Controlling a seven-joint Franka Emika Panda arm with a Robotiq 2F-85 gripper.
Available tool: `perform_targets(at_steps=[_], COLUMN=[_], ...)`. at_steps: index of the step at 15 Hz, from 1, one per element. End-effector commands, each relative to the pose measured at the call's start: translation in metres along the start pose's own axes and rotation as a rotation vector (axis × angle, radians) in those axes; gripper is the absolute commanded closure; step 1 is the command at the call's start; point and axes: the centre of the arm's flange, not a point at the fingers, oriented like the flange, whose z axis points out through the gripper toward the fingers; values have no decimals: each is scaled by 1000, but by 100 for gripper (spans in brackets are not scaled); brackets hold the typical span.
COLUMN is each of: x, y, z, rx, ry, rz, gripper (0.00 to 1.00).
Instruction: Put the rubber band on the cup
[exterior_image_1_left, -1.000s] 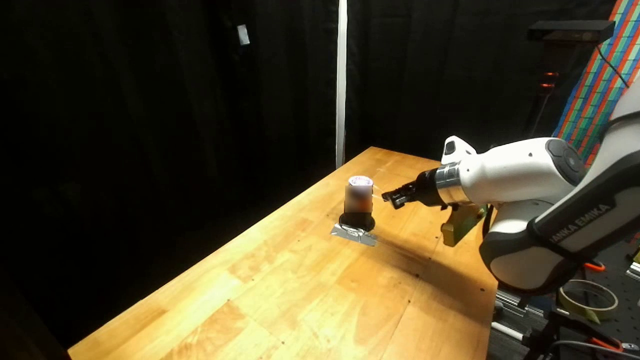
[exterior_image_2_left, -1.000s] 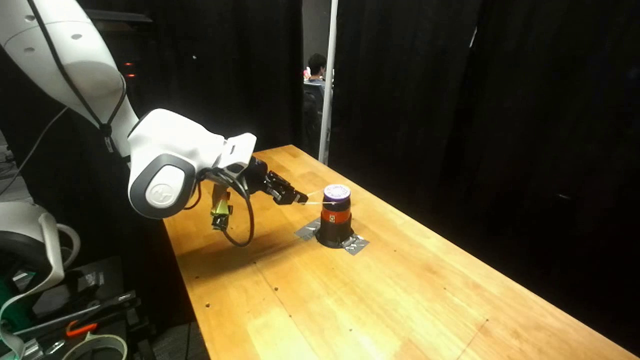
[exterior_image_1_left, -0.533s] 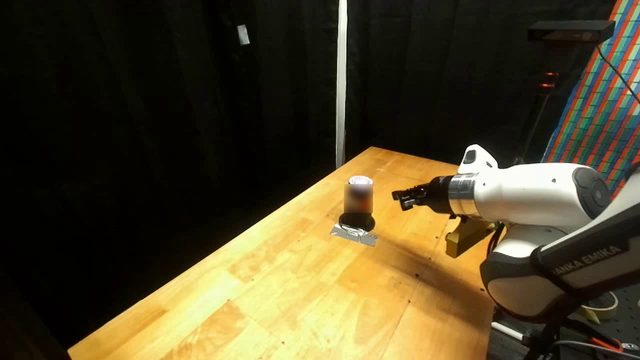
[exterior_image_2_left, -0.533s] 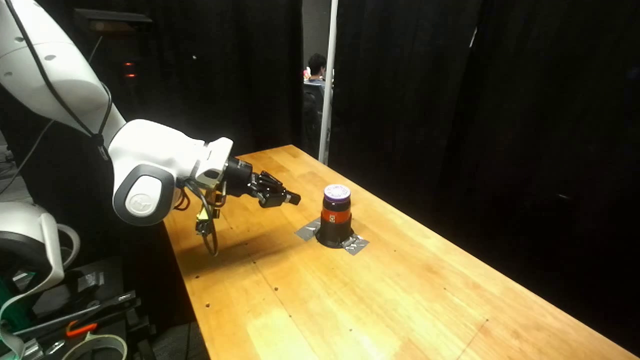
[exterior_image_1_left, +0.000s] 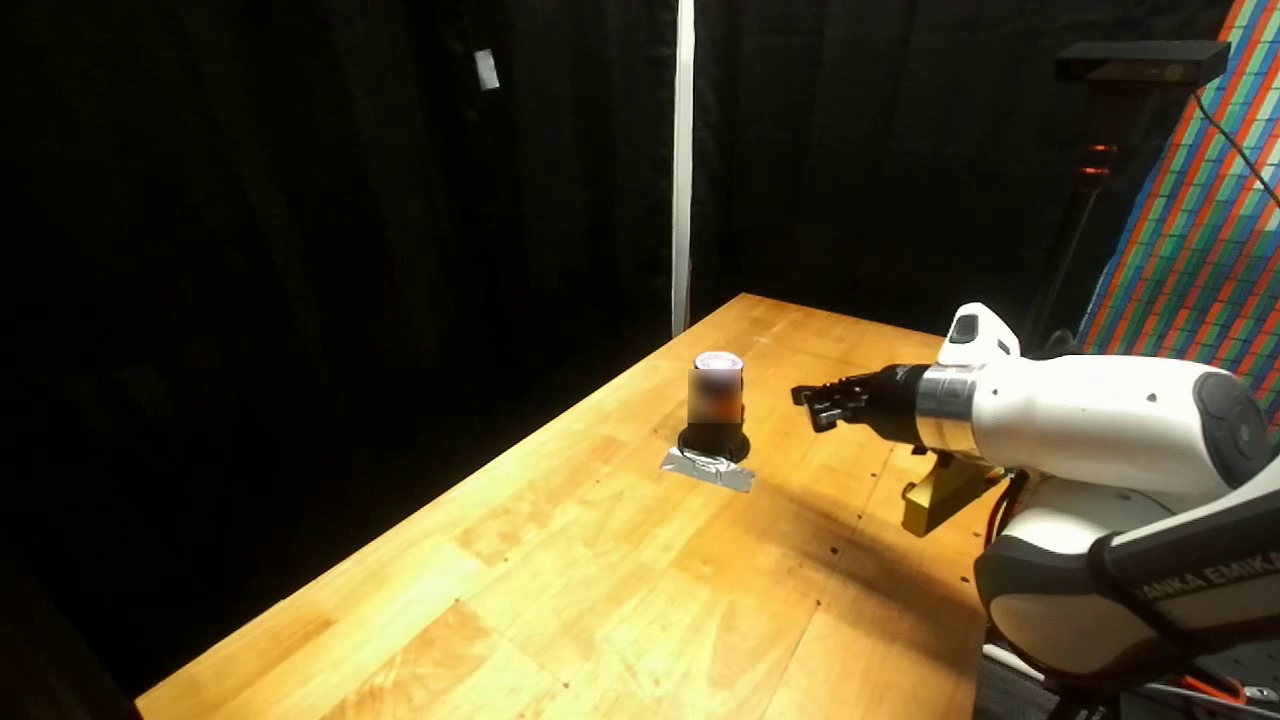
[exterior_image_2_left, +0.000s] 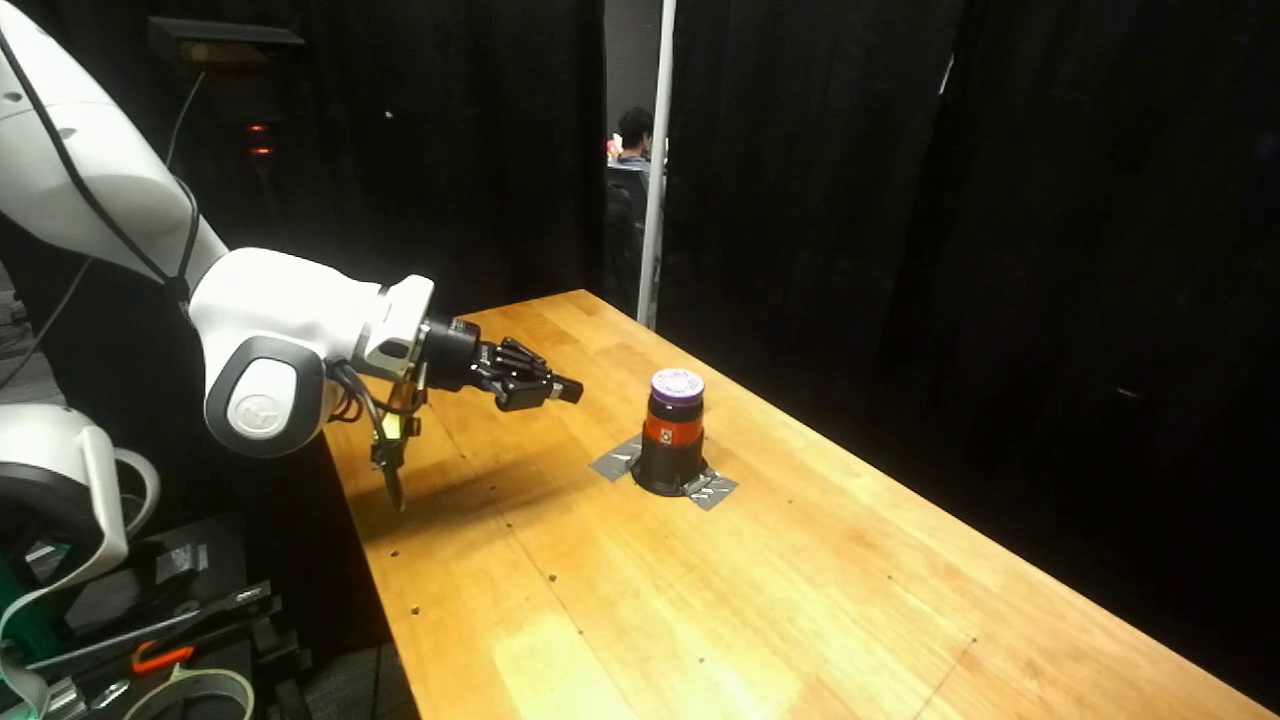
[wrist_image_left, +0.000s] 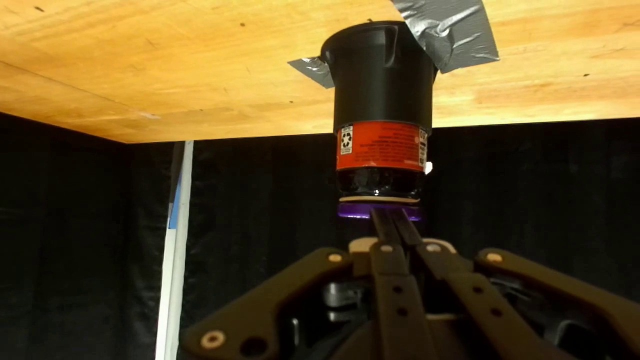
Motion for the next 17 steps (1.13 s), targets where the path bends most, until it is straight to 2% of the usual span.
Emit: perform_targets(at_steps=[1, 2, 6, 10, 12, 17], x=[45, 73, 143, 196, 212, 255], y=[2, 7, 25, 46, 53, 50], z=[-7, -7, 4, -6, -10, -42], rx=[14, 27, 50, 91, 116, 119], ry=[-92, -160, -348, -588, -693, -855], rz=[-83, -118, -200, -273, -330, -360], gripper=[65, 59, 27, 0, 0, 0])
